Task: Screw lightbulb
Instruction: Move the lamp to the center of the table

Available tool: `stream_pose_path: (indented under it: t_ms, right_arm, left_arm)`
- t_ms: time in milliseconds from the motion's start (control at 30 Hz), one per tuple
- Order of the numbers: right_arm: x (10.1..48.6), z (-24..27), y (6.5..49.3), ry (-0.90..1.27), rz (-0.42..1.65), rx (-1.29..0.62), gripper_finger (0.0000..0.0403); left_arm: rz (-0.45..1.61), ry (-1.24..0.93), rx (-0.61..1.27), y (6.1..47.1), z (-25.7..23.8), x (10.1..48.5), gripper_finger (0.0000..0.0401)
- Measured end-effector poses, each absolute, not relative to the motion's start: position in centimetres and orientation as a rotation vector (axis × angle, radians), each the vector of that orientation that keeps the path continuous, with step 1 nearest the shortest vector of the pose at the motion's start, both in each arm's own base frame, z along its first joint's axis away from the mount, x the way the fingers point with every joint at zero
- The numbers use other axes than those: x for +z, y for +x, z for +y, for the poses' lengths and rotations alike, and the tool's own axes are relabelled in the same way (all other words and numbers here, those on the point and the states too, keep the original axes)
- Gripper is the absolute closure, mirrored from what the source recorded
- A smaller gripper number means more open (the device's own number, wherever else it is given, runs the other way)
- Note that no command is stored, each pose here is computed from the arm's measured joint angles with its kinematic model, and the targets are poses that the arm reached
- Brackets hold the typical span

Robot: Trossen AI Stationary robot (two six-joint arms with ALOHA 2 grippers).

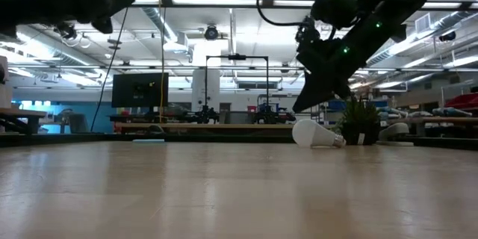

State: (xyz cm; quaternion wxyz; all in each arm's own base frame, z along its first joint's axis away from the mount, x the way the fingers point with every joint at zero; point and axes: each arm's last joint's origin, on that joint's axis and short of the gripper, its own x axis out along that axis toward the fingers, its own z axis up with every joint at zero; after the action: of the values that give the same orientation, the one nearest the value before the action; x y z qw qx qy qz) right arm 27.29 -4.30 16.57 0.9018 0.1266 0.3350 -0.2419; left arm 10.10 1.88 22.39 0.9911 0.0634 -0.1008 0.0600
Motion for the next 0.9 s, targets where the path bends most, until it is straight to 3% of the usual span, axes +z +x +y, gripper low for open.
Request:
stream_pose_path:
  t_ms: [233, 567, 900]
  right_arm:
    - [16.7, -2.5, 27.6, 0.222, 0.69, -0.42, 0.0378]
    - [16.6, -0.6, 27.6, 0.195, 0.71, -0.354, 0.039]
    - [16.5, -0.1, 27.6, 0.199, 0.725, -0.309, 0.0386]
  left_arm:
    - [-0.035, 0.0, -0.101, 13.1, 1.5, 24.9, 0.0401]
    - [0.529, -0.067, -0.259, 18.2, -1.0, 27.3, 0.0401]
    - [1.048, -0.105, -0.267, 19.6, -5.7, 29.0, 0.0401]
